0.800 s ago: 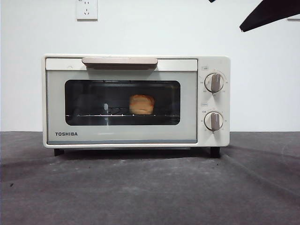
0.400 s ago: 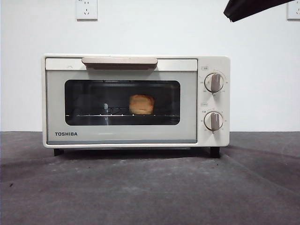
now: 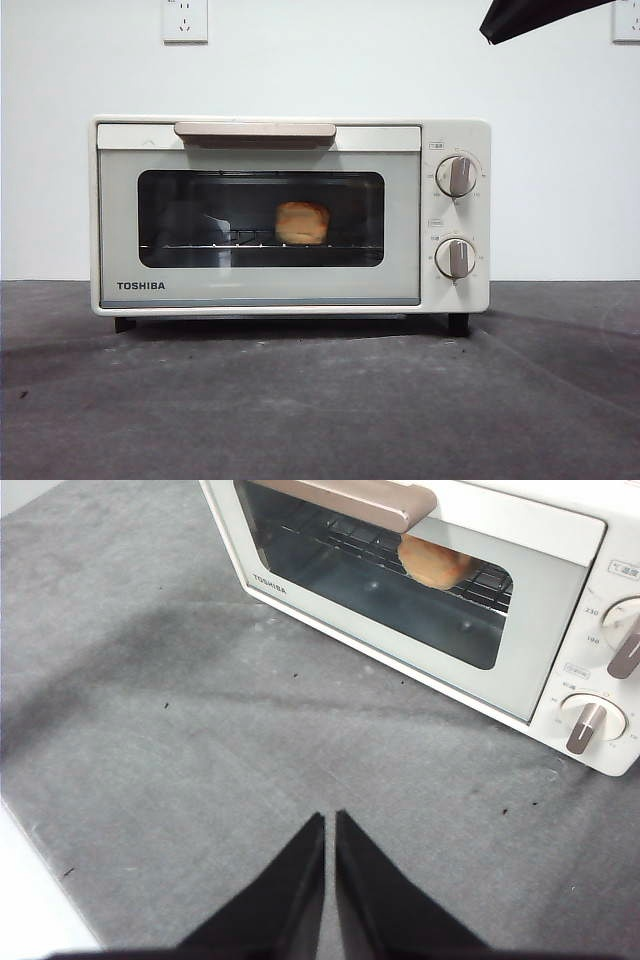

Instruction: The left arm flap open the oven, the right arm pick bread and place it into oven, the left arm flap close the oven

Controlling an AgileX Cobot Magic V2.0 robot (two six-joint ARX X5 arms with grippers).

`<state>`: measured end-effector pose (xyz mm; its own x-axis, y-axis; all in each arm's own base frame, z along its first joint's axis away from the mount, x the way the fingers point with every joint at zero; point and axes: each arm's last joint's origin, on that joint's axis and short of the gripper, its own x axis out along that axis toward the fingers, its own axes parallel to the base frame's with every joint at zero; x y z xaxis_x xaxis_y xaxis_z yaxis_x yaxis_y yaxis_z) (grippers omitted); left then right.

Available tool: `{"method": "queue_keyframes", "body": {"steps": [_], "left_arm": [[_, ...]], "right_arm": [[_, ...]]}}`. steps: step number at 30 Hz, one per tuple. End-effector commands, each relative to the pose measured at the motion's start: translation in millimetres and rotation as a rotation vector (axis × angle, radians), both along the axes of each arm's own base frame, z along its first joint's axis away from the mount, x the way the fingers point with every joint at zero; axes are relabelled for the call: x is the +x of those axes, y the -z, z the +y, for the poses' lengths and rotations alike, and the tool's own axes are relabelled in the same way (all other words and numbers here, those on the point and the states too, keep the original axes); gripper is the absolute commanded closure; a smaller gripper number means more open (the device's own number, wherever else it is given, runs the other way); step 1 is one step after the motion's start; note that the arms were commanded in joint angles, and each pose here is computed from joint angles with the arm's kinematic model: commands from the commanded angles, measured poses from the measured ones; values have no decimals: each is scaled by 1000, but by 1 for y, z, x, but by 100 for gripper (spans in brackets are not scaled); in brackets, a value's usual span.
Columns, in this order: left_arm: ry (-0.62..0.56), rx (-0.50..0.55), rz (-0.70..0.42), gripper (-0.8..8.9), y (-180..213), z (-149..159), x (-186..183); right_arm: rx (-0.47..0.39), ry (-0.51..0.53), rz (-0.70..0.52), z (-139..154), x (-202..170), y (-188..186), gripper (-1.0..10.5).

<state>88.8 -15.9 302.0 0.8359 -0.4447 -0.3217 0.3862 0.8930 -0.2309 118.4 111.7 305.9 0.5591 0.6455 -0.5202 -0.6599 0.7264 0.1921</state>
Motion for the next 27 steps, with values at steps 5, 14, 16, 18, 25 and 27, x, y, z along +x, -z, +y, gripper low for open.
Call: {"method": "queue_keyframes", "body": {"steps": [5,14,16,18,25,27], "left_arm": [[2,6,-28,797,-6,0,-1],[26,109,-148,797,-11,1,-10],[22,148,-241,797,-15,2,-15],[5,194,-362,797,-18,3,-21],[-289,262,-550,797,5,12,-27],[-362,260,-538,797,18,14,-26]], "right_arm": [[16,0,-8,2,1,-4,933],[16,0,-8,2,1,-4,933],[16,1,-8,2,1,-4,933],[16,0,-8,2,1,-4,933],[16,0,-8,2,1,-4,933],[16,0,-8,2,1,-4,933]]}}
